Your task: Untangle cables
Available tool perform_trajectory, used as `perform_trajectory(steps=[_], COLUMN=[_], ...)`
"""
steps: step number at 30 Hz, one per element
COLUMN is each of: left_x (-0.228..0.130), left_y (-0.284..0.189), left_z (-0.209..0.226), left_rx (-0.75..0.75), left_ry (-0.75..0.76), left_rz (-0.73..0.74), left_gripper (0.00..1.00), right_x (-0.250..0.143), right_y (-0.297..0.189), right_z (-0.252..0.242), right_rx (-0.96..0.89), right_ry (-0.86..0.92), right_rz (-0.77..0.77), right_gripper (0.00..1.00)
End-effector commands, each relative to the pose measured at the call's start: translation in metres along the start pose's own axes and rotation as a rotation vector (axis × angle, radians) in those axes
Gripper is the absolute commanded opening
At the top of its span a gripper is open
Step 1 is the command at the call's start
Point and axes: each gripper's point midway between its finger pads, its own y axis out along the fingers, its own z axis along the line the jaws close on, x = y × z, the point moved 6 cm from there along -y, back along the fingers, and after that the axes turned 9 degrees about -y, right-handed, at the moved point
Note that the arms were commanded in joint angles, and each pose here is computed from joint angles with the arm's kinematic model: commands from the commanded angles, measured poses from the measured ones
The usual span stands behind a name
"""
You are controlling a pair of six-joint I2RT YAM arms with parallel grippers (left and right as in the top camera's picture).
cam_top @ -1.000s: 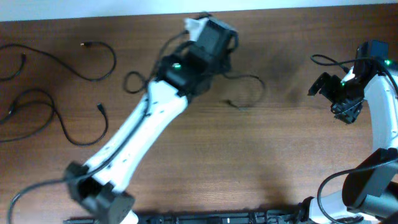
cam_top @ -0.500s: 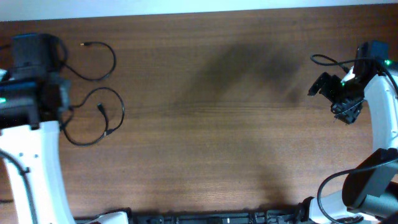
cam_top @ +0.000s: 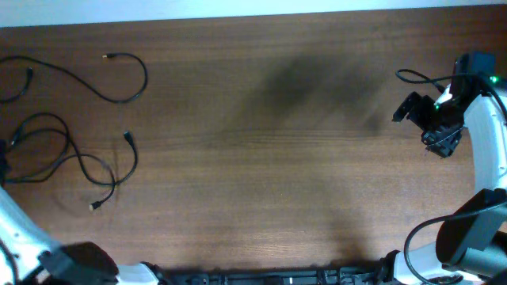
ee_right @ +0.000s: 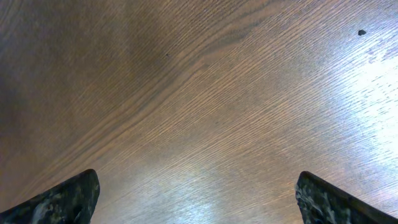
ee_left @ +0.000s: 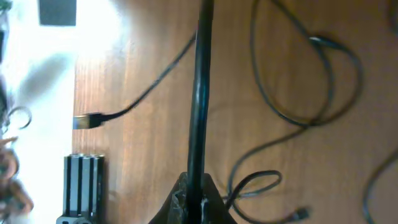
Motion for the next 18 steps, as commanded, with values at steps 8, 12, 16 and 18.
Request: perform_trajectory(steps=[8, 12, 16, 18], left_x=[0.03, 0.025, 0.014, 0.006], left_y=[0.119, 0.159, 0.185, 0.185], left_z=[-0.023, -0.034, -0.033, -0.051], left_rx=[0.172, 0.218, 0.274, 0.12], left_ry=[-0.055, -0.039, -0.02, 0.101], left_rz=[0.085, 0.109, 0.175, 0.286], left_gripper=[0.08, 0.1, 0.08, 0.08], right_x=[0.0, 0.0, 0.0, 0.0], right_y=[-0.007, -0.007, -0.007, -0.007], right_z=[0.001, 0.001, 0.001, 0.001], right_rx=[0.001, 0.001, 0.001, 0.001], right_ry=[-0.011, -0.011, -0.011, -0.011], right_rz=[-0.025, -0.025, -0.025, -0.025], right_gripper=[0.98, 0.98, 0.98, 0.98])
